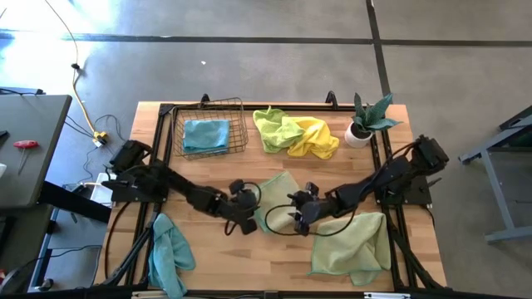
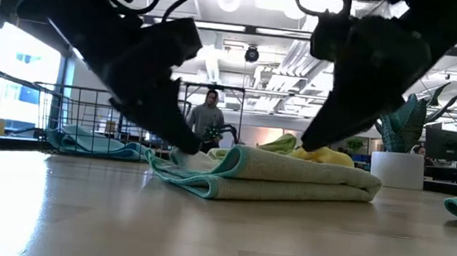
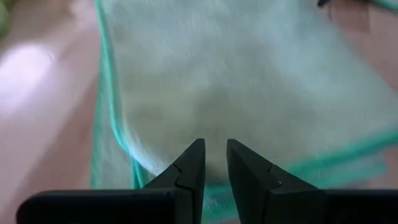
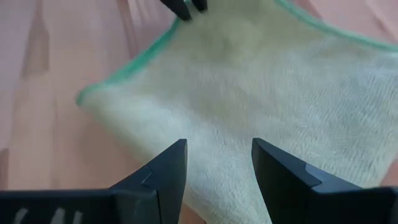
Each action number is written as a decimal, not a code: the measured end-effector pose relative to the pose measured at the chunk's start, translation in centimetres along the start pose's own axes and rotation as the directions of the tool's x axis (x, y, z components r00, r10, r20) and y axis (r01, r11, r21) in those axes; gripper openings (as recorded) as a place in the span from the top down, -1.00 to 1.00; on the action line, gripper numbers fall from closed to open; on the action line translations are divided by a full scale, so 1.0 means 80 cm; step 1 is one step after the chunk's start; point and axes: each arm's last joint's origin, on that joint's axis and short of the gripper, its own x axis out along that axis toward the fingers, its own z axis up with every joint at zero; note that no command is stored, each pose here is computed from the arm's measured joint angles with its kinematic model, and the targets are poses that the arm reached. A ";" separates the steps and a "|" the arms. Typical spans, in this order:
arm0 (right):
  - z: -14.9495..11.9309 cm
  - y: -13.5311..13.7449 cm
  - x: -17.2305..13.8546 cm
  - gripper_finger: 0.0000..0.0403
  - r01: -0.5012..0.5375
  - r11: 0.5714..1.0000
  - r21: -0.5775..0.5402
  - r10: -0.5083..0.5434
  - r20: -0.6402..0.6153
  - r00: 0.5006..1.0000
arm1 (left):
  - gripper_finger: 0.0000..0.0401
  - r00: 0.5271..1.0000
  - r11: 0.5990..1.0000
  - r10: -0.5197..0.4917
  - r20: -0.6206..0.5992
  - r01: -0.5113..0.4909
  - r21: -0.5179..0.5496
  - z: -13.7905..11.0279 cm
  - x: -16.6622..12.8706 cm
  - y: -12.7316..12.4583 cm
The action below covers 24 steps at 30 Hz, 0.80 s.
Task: Fold microfiber towels
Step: Fold the left green towel
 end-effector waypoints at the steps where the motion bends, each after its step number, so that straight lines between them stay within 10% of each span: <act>1: -0.003 0.000 0.003 0.14 0.006 1.000 -0.005 -0.006 -0.010 1.000 | 0.71 1.000 1.000 -0.005 -0.024 0.004 -0.013 -0.003 0.000 0.001; 14: -0.011 -0.003 0.014 0.14 0.031 0.996 -0.082 -0.035 -0.052 0.998 | 0.71 0.995 0.980 -0.009 -0.102 -0.011 -0.199 -0.026 -0.003 0.005; 24: -0.011 -0.013 0.013 0.14 0.234 0.908 -0.347 -0.234 0.042 0.971 | 0.71 0.957 0.907 -0.288 0.019 0.279 -0.315 -0.018 -0.020 -0.038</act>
